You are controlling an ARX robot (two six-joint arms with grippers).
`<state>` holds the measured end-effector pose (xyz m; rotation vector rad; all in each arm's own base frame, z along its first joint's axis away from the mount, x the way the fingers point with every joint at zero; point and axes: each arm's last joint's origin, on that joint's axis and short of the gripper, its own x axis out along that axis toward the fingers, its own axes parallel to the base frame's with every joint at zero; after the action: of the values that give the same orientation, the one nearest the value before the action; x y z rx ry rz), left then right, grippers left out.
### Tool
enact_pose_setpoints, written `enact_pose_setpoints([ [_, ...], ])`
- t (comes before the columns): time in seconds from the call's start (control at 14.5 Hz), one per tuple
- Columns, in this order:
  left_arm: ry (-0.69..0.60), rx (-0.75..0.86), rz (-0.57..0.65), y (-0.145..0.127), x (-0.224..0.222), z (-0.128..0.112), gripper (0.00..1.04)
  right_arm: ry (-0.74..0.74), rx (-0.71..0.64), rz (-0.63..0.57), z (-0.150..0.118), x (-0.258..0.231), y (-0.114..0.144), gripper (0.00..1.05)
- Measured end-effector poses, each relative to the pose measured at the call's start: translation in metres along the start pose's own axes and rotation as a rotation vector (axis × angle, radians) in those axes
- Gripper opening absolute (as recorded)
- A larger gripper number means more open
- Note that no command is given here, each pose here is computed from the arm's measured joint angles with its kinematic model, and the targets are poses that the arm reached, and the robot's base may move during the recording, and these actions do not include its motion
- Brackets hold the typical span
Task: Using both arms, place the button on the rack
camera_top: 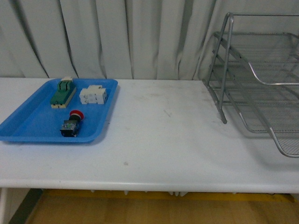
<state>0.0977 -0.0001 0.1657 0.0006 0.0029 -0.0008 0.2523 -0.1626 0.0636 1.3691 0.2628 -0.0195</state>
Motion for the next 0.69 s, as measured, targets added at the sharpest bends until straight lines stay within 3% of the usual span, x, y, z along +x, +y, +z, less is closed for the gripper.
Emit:
enact_pose_setpoints([
  [0.28, 0.000, 0.000, 0.000, 0.000, 0.000, 0.000, 0.98, -0.031, 0.039, 0.061, -0.006, -0.060, 0.027, 0.98],
  [0.41, 0.000, 0.000, 0.000, 0.000, 0.000, 0.000, 0.98, -0.164, -0.381, 0.034, -0.031, -0.080, 0.052, 0.76],
  [0.55, 0.000, 0.000, 0.000, 0.000, 0.000, 0.000, 0.98, -0.165, -0.646, 0.022, -0.049, -0.088, 0.068, 0.65],
  [0.62, 0.000, 0.000, 0.000, 0.000, 0.000, 0.000, 0.98, -0.168, -0.671, 0.026, -0.052, -0.089, 0.070, 0.64],
  [0.69, 0.000, 0.000, 0.000, 0.000, 0.000, 0.000, 0.98, -0.203, -0.999, 0.040, -0.070, -0.097, 0.088, 0.49],
])
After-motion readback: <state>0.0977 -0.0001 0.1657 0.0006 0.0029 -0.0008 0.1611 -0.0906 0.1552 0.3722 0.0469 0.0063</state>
